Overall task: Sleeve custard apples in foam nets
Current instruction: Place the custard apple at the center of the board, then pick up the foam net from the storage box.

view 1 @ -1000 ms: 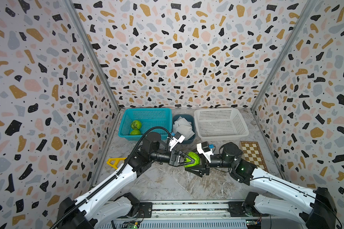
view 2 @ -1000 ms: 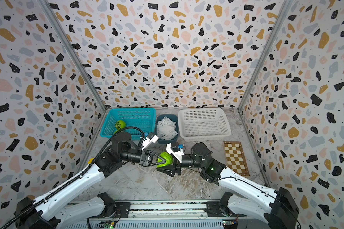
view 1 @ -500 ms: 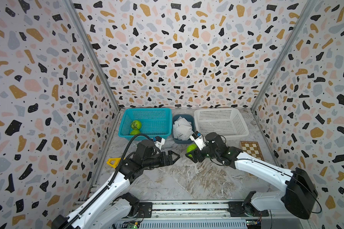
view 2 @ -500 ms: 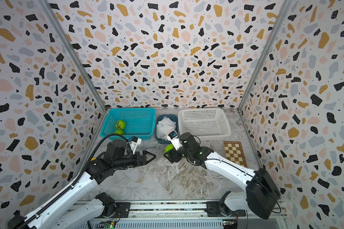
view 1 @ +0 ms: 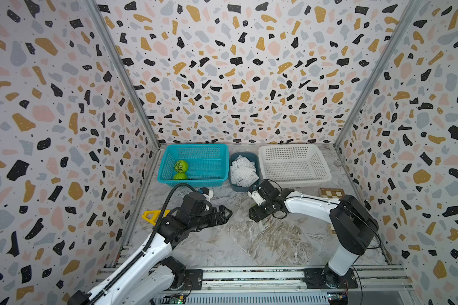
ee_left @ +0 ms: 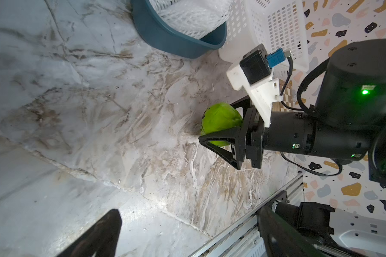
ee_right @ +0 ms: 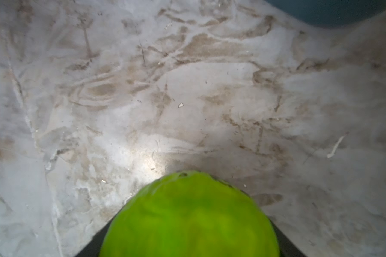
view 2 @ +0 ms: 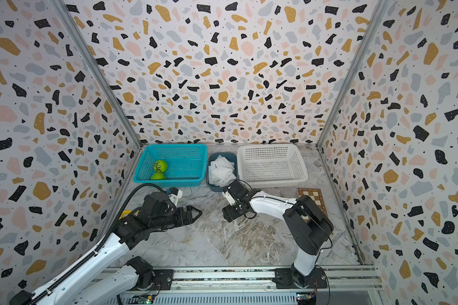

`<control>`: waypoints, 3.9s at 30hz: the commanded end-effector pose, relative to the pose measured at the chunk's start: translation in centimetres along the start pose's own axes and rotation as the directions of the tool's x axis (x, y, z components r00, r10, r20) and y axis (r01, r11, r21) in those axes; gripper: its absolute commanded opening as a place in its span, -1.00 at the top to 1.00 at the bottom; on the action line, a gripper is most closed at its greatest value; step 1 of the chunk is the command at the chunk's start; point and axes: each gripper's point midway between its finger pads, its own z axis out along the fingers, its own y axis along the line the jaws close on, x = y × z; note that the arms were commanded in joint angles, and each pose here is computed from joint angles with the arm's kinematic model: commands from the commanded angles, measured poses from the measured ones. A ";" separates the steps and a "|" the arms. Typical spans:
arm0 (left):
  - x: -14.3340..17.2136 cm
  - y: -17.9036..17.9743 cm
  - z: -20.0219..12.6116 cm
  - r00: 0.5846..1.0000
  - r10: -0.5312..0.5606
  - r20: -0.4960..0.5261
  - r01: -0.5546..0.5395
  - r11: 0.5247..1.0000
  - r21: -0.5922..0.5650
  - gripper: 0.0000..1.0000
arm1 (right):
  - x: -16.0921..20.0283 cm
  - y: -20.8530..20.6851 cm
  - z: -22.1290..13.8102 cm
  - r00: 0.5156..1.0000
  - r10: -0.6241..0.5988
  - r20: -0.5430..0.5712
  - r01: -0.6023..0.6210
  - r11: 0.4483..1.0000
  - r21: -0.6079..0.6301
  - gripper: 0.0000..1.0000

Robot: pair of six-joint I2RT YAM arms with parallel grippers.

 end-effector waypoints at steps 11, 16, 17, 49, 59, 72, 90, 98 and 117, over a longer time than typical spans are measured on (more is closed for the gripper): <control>0.1 0.4 0.7 1.000 -0.006 0.005 0.006 1.000 0.009 -0.90 | 1.2 -1.5 -0.5 0.991 -0.032 -0.130 0.041 0.996 0.073 -0.52; 0.3 0.5 0.8 1.000 -0.009 -0.002 0.009 1.000 0.006 -0.90 | 1.2 -1.6 -0.2 0.989 -0.034 -0.143 0.045 0.996 0.073 -0.58; 0.3 0.5 0.8 1.000 -0.011 -0.003 0.011 1.000 0.006 -0.91 | 1.1 -1.6 -0.2 0.989 -0.033 -0.142 0.043 0.996 0.074 -0.63; -3.4 -2.0 1.5 0.999 0.035 -0.017 -0.035 0.999 -0.029 -0.37 | -4.1 -1.2 -15.0 0.894 0.072 0.442 -0.087 0.996 0.014 -0.86; -8.2 -5.3 6.1 0.988 0.137 -0.074 -0.145 0.982 -0.120 -0.20 | -0.1 -3.9 -16.2 0.819 0.181 0.544 -0.189 0.981 -0.042 -0.69; -14.3 -6.8 13.8 0.917 0.360 -0.172 -0.399 0.841 -0.366 -0.33 | 2.0 -4.3 -15.1 0.816 0.194 0.545 -0.190 0.980 -0.065 -0.67; -17.8 -5.3 17.1 0.822 0.510 -0.253 -0.560 0.644 -0.522 0.31 | 1.8 -4.5 -14.9 0.809 0.198 0.553 -0.191 0.979 -0.072 -0.68; -19.0 -5.4 18.1 0.794 0.551 -0.255 -0.591 0.604 -0.535 0.81 | 1.6 -4.5 -14.7 0.810 0.203 0.551 -0.195 0.978 -0.075 -0.67; -14.4 -6.1 14.6 0.873 0.448 -0.194 -0.487 0.774 -0.405 0.02 | 1.9 -4.6 -14.1 0.816 0.212 0.538 -0.201 0.976 -0.079 -0.68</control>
